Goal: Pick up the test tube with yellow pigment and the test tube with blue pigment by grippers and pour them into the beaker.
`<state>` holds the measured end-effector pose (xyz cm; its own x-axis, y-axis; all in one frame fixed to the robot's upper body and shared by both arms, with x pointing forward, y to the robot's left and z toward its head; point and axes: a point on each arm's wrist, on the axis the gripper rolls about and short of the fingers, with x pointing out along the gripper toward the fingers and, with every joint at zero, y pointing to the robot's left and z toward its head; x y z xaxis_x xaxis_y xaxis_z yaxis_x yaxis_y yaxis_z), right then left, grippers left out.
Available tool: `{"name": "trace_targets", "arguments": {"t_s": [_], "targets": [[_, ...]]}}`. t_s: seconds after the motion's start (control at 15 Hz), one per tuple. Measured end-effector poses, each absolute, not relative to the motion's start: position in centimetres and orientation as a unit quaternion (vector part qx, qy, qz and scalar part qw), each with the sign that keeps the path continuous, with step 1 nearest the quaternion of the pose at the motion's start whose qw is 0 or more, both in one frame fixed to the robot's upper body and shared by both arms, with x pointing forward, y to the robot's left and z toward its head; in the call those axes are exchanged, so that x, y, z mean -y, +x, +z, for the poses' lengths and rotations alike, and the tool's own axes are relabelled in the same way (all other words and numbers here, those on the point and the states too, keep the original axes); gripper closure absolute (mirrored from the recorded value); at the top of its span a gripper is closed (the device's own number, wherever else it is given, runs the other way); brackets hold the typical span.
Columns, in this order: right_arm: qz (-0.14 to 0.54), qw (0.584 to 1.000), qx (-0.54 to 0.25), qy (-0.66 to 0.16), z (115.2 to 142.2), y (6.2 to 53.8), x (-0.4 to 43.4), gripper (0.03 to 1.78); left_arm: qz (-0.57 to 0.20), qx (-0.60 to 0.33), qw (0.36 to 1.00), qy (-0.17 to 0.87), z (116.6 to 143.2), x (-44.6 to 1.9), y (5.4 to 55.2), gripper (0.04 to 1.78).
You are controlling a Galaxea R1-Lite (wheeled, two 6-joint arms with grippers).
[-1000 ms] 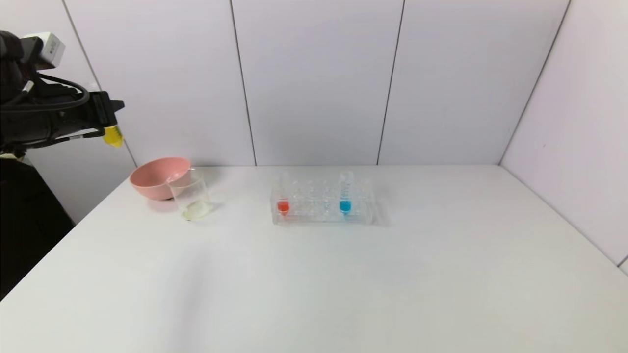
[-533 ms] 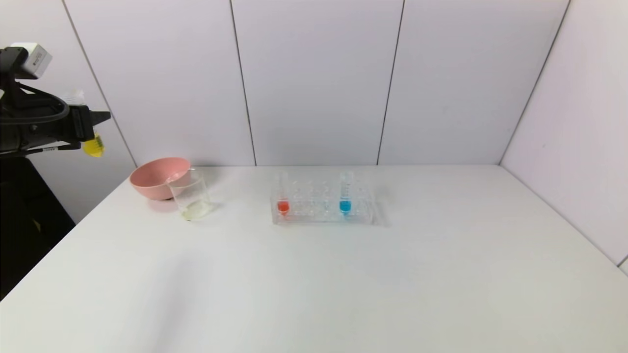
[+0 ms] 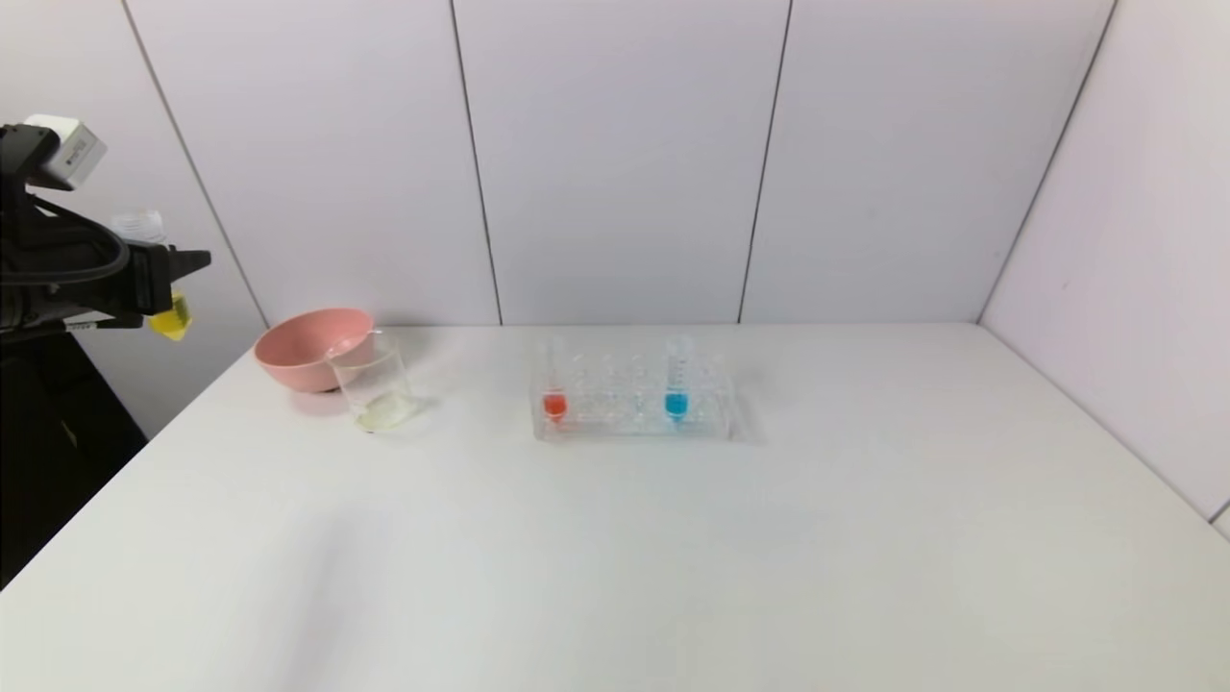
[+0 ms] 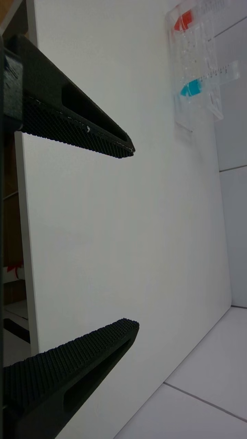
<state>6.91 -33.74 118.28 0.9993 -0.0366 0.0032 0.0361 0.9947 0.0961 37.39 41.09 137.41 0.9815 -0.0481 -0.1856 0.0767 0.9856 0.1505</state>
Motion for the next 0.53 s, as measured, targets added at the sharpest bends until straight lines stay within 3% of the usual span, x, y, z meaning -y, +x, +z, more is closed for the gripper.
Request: {"name": "trace_targets", "arguments": {"t_s": [0.53], "targets": [[-0.018, 0.999, 0.002, 0.048, 118.28, 6.91, 33.74, 0.1, -0.111, -0.071, 0.988, 0.084, 137.95, -41.14, 37.71, 1.29]]}}
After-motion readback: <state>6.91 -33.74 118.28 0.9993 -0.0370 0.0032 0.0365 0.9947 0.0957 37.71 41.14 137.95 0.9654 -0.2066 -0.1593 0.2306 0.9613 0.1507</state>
